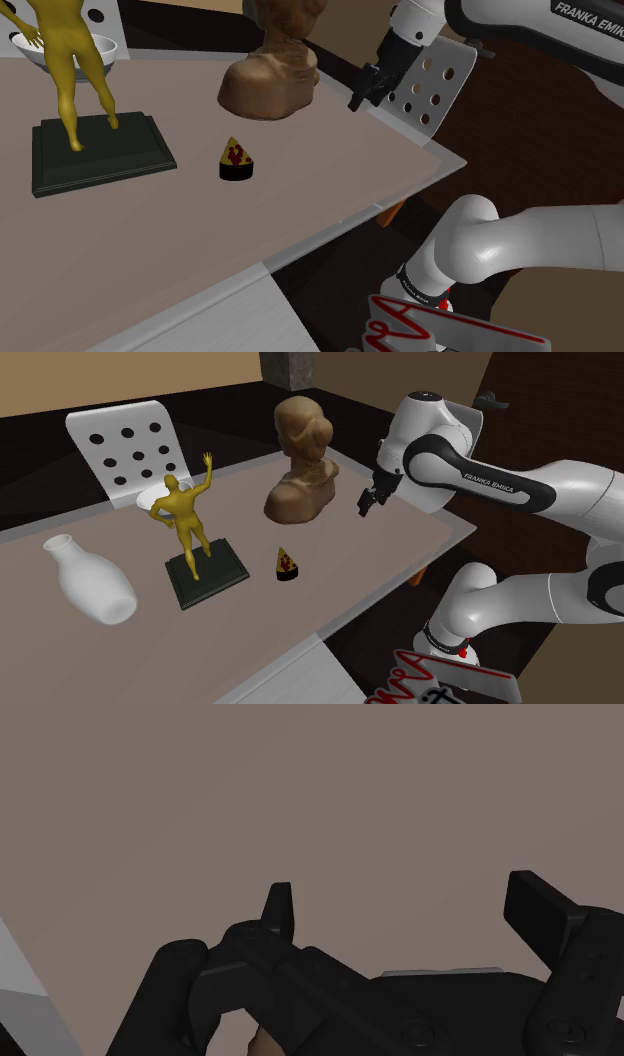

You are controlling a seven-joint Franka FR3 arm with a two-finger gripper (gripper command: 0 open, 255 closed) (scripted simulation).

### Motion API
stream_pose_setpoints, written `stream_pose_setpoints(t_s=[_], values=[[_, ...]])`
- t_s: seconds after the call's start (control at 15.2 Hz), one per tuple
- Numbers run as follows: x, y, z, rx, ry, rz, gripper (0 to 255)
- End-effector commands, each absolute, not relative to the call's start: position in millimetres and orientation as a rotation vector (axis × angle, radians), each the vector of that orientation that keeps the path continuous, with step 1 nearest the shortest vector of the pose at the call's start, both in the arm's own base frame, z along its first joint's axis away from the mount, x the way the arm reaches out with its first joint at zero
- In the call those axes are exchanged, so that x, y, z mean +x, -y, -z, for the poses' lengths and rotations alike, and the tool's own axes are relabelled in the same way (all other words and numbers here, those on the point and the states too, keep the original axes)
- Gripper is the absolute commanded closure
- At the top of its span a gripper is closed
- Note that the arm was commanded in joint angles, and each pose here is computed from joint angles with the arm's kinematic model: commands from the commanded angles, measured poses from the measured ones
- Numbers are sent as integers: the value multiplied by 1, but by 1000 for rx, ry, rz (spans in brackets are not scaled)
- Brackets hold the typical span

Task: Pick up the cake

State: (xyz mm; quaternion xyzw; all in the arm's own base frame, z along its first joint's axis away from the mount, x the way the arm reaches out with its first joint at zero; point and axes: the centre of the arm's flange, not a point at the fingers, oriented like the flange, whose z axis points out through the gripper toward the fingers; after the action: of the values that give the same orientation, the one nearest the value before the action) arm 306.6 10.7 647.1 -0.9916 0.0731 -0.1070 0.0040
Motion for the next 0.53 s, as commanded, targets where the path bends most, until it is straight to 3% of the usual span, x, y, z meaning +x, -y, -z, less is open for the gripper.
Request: stream_pose_setpoints(t_s=[0.0,0.46], values=[[307,-11,-647,-3107,-229,335,0],[340,-95,-626,-3099,-318,326,0]])
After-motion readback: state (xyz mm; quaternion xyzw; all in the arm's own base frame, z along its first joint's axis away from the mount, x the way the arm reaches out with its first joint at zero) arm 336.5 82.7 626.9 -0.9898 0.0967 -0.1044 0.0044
